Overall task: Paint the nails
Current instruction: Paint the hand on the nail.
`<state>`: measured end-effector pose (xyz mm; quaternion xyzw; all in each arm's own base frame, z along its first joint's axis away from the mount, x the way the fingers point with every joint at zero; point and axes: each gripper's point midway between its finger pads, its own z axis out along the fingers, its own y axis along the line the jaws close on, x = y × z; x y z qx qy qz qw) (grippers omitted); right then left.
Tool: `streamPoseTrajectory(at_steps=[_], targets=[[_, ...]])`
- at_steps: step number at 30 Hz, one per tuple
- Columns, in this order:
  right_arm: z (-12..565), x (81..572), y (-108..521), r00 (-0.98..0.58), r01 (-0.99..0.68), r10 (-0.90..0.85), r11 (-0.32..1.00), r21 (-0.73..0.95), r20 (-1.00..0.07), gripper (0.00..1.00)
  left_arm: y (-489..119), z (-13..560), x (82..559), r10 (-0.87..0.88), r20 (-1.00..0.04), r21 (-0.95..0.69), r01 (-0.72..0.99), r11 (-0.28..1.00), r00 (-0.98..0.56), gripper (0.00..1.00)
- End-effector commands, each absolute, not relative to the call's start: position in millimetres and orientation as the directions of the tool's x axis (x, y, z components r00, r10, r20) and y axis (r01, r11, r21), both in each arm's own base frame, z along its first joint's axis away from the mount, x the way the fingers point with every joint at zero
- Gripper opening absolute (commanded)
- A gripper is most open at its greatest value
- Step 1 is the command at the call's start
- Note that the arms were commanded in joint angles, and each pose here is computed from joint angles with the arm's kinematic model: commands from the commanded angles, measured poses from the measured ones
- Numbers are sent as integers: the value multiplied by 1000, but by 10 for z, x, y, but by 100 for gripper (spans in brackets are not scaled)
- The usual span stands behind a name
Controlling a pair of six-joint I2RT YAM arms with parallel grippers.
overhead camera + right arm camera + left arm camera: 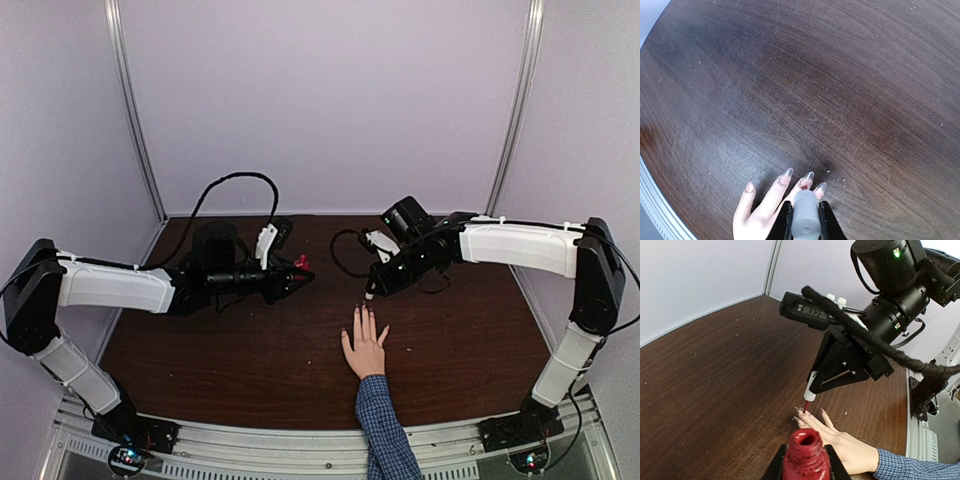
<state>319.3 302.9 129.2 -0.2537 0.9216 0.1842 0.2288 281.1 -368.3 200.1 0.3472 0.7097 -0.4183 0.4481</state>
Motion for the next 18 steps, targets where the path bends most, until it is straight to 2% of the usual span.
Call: streamPoseTrajectory(at_steps=[1,18], targets=[[1271,3253,3058,-768,-544,-372,808,226,-521,0,-3696,2201,2868,64,-949,-260,882,394,-309,0],[1316,3298,3098,-761,-546,-361,806,230,-540,0,-3697,2179,2866,65,-948,-263,881,393,-312,0]])
